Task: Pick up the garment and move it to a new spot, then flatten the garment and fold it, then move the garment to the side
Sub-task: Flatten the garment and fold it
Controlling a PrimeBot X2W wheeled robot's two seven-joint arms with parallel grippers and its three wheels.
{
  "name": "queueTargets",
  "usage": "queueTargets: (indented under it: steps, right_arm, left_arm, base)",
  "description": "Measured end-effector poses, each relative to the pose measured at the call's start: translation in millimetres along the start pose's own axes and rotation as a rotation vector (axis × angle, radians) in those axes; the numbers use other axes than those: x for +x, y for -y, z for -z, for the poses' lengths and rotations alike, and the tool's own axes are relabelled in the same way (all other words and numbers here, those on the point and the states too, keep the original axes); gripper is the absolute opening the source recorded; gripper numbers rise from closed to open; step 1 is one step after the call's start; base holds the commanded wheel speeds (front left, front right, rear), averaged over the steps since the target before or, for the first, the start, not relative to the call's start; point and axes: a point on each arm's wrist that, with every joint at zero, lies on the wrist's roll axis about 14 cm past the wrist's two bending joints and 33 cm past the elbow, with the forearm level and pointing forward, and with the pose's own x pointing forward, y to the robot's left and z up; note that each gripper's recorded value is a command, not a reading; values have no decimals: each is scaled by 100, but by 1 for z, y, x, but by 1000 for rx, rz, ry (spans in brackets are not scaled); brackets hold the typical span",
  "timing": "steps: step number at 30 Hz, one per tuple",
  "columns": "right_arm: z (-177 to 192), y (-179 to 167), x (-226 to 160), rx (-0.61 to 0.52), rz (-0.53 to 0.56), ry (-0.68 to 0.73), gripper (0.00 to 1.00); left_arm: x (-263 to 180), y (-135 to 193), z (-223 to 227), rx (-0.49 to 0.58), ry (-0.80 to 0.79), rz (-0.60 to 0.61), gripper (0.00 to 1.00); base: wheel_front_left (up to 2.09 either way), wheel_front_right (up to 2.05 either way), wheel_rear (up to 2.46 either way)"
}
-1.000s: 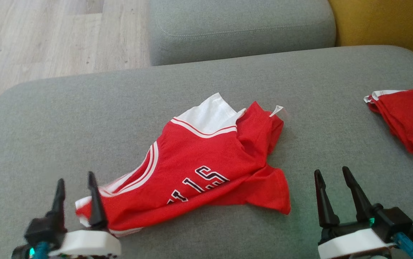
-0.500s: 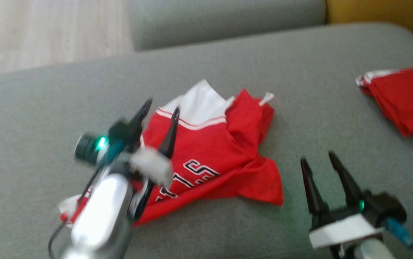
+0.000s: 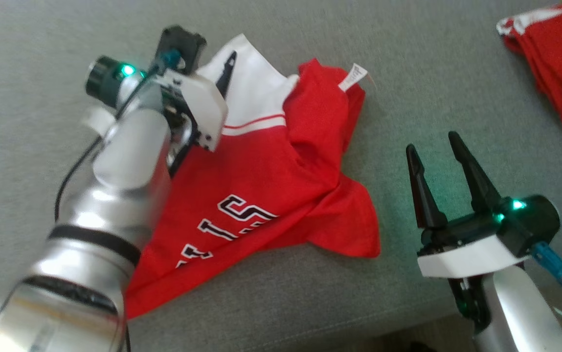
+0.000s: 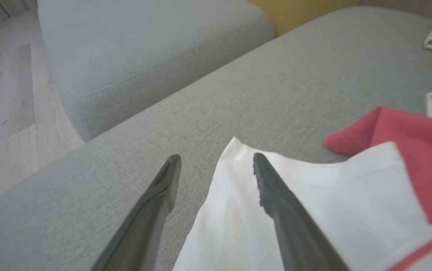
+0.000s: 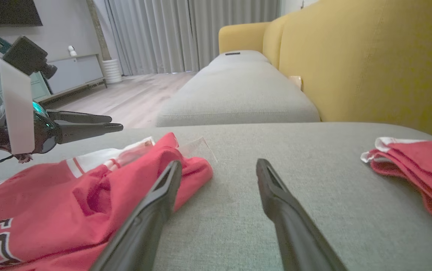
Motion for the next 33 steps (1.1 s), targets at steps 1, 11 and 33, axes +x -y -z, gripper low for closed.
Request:
queueTargets:
  steps: [1,11,33]
  right_arm:
    - [4,3,1,-1,6,-10,100]
    - [18,25,4,-19,67,-53,100]
    - [-2,21,1,-18,65,7,100]
  left_arm:
    - [7,0,7,2,-21,6,100]
    - [45,9,44,-12,-111,58,100]
    - [21,-24,10,-1,-12,-1,0]
  base:
    - [0,0,0]
    - [0,0,0]
    - [0,0,0]
